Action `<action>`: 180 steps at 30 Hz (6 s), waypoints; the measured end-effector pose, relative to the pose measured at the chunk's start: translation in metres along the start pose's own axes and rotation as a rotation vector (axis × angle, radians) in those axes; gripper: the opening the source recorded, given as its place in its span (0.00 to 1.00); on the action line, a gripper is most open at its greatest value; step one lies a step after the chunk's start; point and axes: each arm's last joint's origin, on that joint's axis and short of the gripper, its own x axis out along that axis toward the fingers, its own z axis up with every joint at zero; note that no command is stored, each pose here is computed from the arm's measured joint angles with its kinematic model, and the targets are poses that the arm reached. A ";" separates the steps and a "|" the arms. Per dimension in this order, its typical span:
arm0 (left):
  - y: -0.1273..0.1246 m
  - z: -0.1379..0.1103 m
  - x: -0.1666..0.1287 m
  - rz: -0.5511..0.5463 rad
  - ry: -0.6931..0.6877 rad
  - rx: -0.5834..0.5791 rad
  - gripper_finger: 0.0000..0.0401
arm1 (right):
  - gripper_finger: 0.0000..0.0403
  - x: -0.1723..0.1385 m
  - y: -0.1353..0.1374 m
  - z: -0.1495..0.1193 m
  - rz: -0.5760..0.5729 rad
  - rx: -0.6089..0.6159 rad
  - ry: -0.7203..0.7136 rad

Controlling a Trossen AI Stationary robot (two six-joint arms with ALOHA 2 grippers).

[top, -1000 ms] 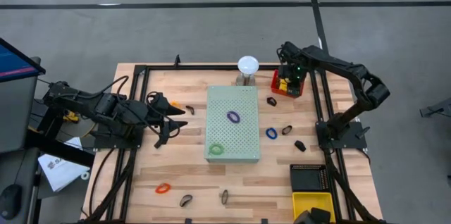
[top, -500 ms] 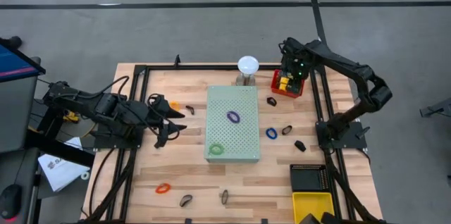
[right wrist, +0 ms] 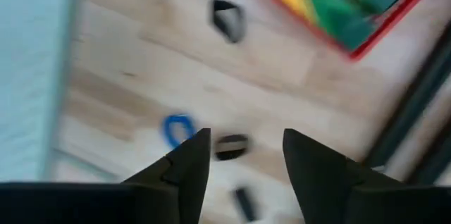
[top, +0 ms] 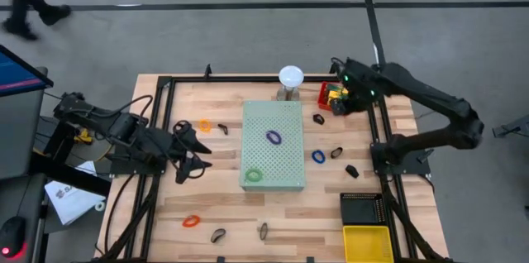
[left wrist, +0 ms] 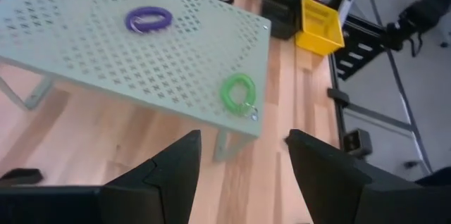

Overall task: Pick & Place Office Desk Supplies
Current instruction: Put the black rubberband into the black bin

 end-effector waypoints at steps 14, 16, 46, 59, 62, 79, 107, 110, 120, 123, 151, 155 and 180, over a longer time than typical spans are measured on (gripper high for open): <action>-0.023 -0.015 -0.009 -0.126 0.057 -0.078 0.52 | 0.39 0.011 0.071 -0.113 0.278 0.054 0.004; -0.027 -0.018 -0.012 -0.150 0.071 -0.085 0.52 | 0.39 0.013 0.078 -0.126 0.303 0.074 -0.034; -0.027 0.004 0.018 0.228 -0.374 -0.355 0.52 | 0.31 0.071 0.082 -0.076 -0.136 0.429 -0.481; -0.016 0.015 0.023 0.254 -0.411 -0.406 0.52 | 0.30 0.108 0.065 -0.015 -0.275 0.245 -0.231; -0.019 0.015 0.022 0.230 -0.415 -0.411 0.52 | 0.29 0.114 0.052 -0.013 -0.245 0.290 -0.225; -0.026 0.015 0.020 0.170 -0.414 -0.417 0.52 | 0.19 0.147 -0.002 -0.022 0.053 0.469 -0.369; -0.026 0.015 0.020 0.167 -0.419 -0.426 0.52 | 0.02 0.193 0.010 -0.014 -0.009 0.386 -0.335; -0.026 0.015 0.020 0.168 -0.418 -0.422 0.52 | 0.01 0.182 0.012 -0.015 0.017 0.381 -0.359; -0.026 0.015 0.020 0.155 -0.394 -0.388 0.52 | 0.00 0.116 0.021 -0.066 0.167 0.389 -0.387; -0.026 0.014 0.020 0.161 -0.390 -0.372 0.52 | 0.00 0.094 0.025 -0.086 0.208 0.379 -0.364; -0.032 0.011 0.022 -0.006 -0.233 -0.239 0.52 | 0.00 0.053 0.083 -0.271 -0.030 0.165 0.200; -0.033 0.011 0.022 -0.018 -0.222 -0.216 0.52 | 0.00 0.055 0.074 -0.289 -0.116 0.179 0.234; -0.040 0.006 0.019 -0.064 -0.197 -0.196 0.52 | 0.26 0.056 0.055 -0.296 -0.357 0.115 0.276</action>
